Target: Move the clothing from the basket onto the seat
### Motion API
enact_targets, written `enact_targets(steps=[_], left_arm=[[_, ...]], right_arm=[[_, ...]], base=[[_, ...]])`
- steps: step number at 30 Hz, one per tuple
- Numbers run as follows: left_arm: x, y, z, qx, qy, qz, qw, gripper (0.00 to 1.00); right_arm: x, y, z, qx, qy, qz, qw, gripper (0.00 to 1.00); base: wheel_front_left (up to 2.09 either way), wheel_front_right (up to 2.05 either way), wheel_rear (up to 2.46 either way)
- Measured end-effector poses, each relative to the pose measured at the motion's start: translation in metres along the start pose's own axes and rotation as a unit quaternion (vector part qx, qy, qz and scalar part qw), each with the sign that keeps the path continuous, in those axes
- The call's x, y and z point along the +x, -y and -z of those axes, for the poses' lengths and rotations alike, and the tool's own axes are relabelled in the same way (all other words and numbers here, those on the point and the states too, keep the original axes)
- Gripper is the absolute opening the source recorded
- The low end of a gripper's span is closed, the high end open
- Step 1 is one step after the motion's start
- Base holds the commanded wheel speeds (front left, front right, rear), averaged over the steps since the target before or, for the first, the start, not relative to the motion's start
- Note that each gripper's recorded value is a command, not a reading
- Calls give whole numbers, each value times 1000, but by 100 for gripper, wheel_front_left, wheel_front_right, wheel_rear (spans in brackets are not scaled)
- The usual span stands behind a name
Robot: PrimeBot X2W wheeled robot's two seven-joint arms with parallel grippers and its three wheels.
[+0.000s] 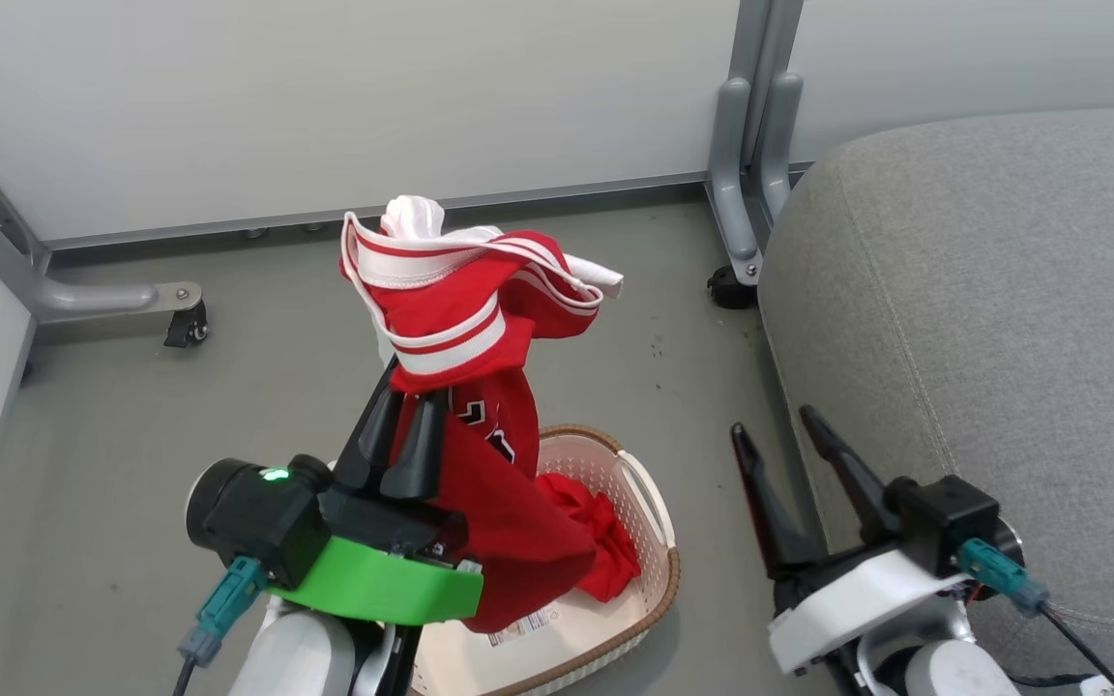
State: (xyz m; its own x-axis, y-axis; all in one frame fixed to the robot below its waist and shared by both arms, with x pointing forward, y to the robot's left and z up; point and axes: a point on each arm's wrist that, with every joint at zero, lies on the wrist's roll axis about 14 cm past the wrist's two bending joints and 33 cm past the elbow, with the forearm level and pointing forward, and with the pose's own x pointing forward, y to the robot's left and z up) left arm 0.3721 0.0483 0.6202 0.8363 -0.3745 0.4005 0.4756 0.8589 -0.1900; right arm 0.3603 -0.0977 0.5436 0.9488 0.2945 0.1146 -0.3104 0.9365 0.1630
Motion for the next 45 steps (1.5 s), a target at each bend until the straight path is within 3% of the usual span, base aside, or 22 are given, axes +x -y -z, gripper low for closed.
enact_targets(steps=[6, 13, 26, 27, 28, 29, 44, 45], left_arm=[[0, -2, 4, -2, -5, -2, 1000, 0], [4, -3, 9, -4, -10, 2, 1000, 0], [4, -5, 18, -8, -21, 2, 1000, 0], [4, -5, 18, -9, -21, 2, 1000, 0], [4, -5, 18, -9, -21, 2, 1000, 0], [4, -5, 19, -10, -22, 2, 1000, 0], [5, -3, 21, -16, -26, 4, 1000, 0], [4, -3, 21, -16, -27, 5, 1000, 17]], right_arm=[[14, -59, 5, 21, -20, -100, 995, 100], [28, -118, 9, 36, -38, -215, 975, 100], [47, -168, 34, 22, -78, -313, 946, 100], [48, -169, 35, 23, -78, -316, 945, 92], [49, -171, 35, 23, -78, -318, 945, 51], [50, -173, 36, 19, -78, -322, 943, 0], [54, -174, 39, 21, -69, -327, 942, 0], [54, -174, 39, 21, -69, -328, 942, 0]], base=[[0, 0, 0], [0, 0, 0], [0, 0, 0], [0, 0, 0], [0, 0, 0], [0, 0, 0], [0, 0, 0], [0, 0, 0]])
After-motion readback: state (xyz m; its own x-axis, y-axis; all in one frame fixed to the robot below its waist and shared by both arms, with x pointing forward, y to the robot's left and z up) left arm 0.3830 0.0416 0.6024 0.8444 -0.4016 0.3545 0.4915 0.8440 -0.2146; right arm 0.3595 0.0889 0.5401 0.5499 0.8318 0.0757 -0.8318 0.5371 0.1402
